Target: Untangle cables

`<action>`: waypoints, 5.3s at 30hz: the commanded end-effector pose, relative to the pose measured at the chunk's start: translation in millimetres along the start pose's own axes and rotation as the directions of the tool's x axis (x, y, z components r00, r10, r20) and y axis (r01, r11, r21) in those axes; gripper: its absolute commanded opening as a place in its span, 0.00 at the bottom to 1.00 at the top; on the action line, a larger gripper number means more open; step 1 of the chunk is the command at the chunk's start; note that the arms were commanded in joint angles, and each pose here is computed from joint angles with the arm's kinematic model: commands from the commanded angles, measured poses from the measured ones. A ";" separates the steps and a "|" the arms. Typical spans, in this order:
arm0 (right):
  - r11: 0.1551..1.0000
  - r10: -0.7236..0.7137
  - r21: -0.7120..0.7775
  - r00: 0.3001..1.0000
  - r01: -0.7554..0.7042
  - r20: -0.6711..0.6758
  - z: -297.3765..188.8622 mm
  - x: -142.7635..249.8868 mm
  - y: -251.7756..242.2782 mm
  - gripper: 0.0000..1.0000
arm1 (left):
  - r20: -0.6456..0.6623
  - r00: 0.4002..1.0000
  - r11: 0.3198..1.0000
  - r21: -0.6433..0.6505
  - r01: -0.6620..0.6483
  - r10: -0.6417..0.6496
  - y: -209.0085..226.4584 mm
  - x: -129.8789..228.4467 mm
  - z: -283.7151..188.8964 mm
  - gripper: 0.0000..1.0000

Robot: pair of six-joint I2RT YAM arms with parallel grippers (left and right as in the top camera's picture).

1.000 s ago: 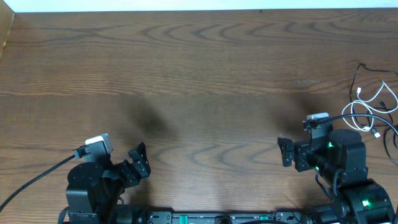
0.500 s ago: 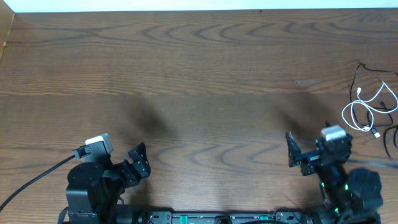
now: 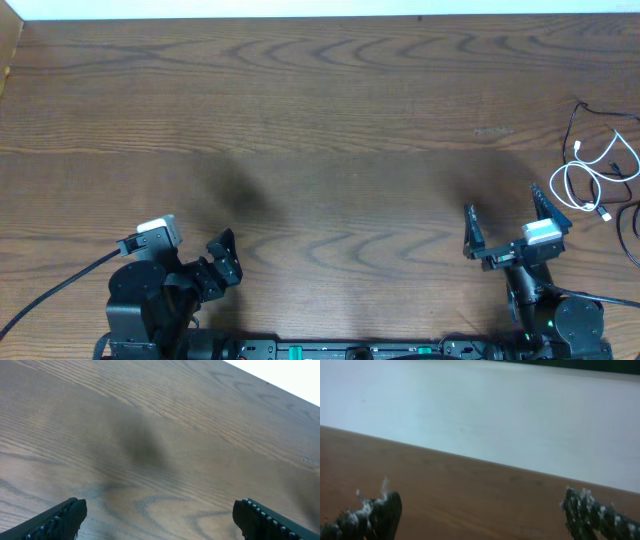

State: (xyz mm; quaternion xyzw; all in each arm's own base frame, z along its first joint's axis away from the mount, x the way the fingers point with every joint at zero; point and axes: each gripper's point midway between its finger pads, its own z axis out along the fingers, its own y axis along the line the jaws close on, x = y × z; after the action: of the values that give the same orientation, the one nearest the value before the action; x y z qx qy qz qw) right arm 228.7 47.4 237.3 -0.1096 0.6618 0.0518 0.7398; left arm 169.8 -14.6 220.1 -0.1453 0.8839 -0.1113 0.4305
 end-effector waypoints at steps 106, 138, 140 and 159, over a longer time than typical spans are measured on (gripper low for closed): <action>0.936 0.189 0.326 0.973 -0.137 -0.134 -5.1 83.2 -54.1 0.99 | 0.276 0.961 0.991 0.130 -0.033 -0.004 10.4 19.4 70.7 0.98; 0.936 0.189 0.326 0.973 -0.137 -0.134 -5.1 83.2 -54.1 0.99 | 0.490 0.809 0.919 0.040 -0.393 0.325 7.9 16.5 106.3 0.98; 0.936 0.189 0.326 0.973 -0.137 -0.134 -5.1 83.2 -54.1 0.99 | 0.490 0.809 0.919 0.040 -0.393 0.325 7.8 16.5 106.3 0.98; 0.936 0.189 0.326 0.973 -0.137 -0.134 -5.1 83.3 -54.1 0.99 | 0.488 0.810 0.919 0.041 -0.393 0.325 8.0 16.9 106.7 0.98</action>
State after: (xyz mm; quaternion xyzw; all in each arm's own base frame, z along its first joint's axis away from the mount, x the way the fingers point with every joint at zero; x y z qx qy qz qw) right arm 246.2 -8.4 159.1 0.0577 0.7277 0.0078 0.6834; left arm 244.8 -18.7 154.2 0.0226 0.7384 -0.0505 0.6721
